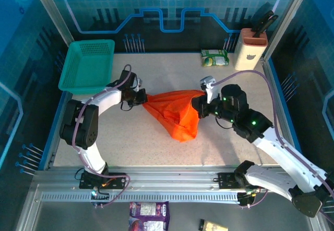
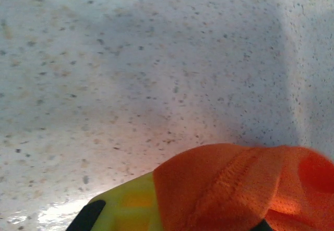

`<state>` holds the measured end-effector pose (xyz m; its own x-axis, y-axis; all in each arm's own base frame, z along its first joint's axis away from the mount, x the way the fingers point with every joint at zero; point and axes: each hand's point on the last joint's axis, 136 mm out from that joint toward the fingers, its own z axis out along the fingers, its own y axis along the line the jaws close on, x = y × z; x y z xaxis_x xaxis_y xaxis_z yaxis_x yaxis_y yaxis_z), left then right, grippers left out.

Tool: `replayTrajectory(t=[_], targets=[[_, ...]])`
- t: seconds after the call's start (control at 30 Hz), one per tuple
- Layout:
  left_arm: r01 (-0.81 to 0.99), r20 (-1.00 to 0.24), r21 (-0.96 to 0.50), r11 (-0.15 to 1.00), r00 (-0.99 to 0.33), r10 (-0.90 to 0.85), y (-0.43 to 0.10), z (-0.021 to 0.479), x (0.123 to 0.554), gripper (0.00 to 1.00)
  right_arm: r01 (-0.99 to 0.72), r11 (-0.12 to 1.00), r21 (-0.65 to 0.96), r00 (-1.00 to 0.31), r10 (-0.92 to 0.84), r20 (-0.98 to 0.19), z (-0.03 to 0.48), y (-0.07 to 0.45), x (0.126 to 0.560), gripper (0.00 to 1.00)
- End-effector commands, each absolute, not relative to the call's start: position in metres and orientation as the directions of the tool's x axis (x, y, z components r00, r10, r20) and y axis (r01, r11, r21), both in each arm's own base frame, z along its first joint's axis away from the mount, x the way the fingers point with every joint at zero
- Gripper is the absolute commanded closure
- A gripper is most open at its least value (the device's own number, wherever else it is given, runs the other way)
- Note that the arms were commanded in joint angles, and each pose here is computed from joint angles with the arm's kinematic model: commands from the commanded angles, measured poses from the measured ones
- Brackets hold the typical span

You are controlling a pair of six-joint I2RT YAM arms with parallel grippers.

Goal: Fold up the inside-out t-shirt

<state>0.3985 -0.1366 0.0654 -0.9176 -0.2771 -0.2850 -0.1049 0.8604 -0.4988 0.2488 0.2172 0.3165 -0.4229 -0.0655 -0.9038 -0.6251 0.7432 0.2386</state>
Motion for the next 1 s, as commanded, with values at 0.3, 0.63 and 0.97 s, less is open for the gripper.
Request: replayTrajectory(t=[0.3, 0.63, 0.97], targets=[[-0.274, -0.311, -0.596, 0.755, -0.788, -0.531, -0.048, 0.098, 0.381, 1.00, -0.230, 0.964, 0.133, -0.445, 0.017, -0.895, 0.312, 0.100, 0.270, 1.00], [-0.197, -0.387, -0.642, 0.741, -0.751, -0.535, -0.047, 0.159, 0.383, 1.00, -0.120, 0.939, 0.322, -0.847, 0.072, -0.526, 0.178, 0.100, 0.265, 0.80], [-0.169, -0.354, -0.660, 0.732, -0.790, -0.501, -0.065, 0.157, 0.382, 1.00, -0.076, 0.937, 0.340, -0.906, 0.077, -0.415, 0.141, 0.102, 0.264, 0.96]])
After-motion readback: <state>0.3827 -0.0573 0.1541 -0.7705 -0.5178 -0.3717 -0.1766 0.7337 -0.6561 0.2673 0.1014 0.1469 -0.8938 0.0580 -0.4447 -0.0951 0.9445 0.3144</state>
